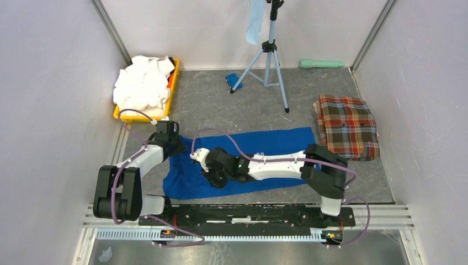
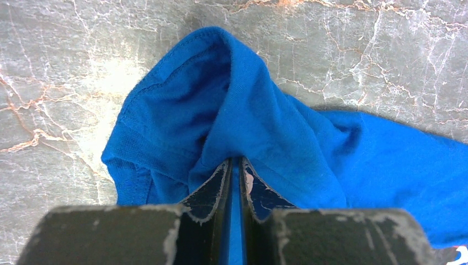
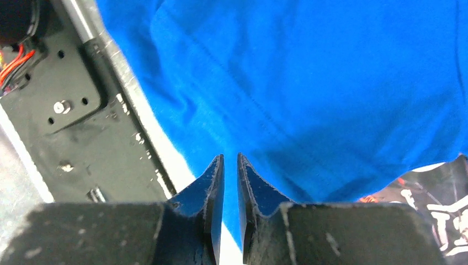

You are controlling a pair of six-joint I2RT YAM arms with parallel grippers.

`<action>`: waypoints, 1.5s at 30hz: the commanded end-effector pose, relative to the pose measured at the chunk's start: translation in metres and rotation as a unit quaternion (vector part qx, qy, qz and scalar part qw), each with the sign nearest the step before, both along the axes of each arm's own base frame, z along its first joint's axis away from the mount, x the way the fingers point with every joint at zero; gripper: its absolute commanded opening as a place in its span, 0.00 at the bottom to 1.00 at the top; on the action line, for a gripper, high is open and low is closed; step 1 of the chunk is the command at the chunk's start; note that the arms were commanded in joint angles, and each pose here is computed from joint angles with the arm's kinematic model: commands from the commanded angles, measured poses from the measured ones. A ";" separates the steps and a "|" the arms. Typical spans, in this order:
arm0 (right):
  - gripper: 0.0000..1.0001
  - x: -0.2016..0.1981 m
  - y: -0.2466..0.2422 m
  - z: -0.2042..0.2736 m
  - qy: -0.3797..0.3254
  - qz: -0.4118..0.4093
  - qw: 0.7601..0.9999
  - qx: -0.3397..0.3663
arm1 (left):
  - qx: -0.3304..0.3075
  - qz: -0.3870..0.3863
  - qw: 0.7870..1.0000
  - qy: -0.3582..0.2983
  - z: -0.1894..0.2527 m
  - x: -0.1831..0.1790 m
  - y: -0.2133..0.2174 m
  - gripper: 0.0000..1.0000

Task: Fold and stack the mixed laundry pile
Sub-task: Fold the T-shirt, then adjust the T-shirt at the center of the board.

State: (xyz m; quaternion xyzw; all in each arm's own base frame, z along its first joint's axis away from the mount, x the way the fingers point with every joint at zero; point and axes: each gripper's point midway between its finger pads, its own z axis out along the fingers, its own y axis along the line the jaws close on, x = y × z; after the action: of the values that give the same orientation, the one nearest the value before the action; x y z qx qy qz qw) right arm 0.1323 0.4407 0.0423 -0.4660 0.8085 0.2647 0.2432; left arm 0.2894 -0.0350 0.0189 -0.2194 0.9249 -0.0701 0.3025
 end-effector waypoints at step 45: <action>0.24 0.128 -0.283 -0.079 -0.011 -0.368 0.904 -0.216 | -0.004 -0.108 0.992 0.063 -0.030 -0.048 -0.099 0.32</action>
State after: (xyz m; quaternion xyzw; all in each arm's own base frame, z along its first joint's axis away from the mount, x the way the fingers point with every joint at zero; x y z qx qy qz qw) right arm 0.3314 0.1858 0.0161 -0.1609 0.9196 -0.0358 0.3567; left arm 0.2275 -0.1364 0.0142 -0.1185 0.9525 -0.1215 0.2530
